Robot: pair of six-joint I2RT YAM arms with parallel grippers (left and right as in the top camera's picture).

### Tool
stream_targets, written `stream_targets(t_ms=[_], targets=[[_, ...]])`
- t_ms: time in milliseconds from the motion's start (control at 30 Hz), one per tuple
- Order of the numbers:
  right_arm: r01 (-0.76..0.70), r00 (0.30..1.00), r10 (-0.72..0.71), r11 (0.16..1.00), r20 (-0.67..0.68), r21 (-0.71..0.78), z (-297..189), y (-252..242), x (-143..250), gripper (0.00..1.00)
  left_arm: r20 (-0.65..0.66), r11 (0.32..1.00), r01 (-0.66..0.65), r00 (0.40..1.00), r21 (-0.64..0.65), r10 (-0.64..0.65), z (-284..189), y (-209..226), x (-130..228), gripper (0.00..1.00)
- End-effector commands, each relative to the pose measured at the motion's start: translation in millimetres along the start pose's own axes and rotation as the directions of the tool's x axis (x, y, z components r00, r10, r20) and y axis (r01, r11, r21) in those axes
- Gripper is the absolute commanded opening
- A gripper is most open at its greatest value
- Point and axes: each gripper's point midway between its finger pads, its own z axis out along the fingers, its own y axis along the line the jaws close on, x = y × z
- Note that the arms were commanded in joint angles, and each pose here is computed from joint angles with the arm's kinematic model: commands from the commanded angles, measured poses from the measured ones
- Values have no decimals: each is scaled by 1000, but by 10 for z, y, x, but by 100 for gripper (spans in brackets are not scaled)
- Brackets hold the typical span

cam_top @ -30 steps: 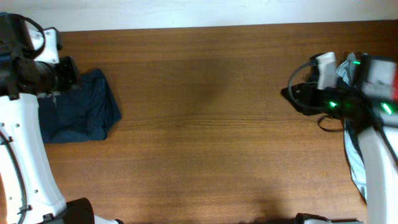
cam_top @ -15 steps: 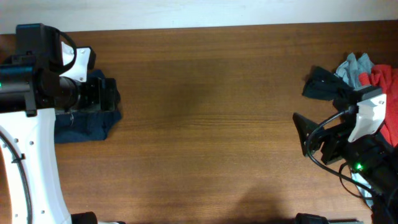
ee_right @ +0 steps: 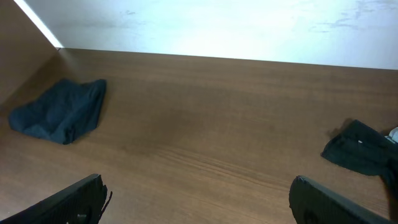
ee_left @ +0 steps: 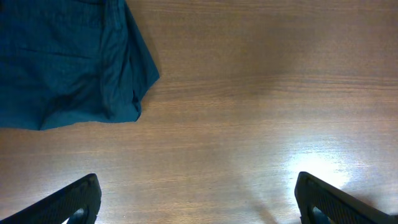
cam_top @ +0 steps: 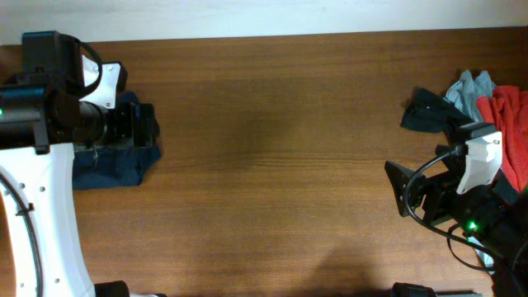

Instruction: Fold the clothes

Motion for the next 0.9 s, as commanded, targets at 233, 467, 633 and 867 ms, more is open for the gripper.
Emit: stream_targets(t_ms=[233,467,633,867], targets=[[6,1000,-6,1000,-3,6,2,-4,17,98,11,1000,-16,1000,-10,16,-45,5,16,99],[14,1000,-14,1000,11,8,-104,102,422,99,11,1000,-15,1000,-10,16,-45,5,16,99],[67,996,-73,991,49,117,121,-136,1134,99,11,1000,-15,1000,-11,15,-45,6,16,99],[121,981,-124,992,147,33,630,-184,1821,99,11,1000,-15,1000,-10,16,-45,5,16,100]])
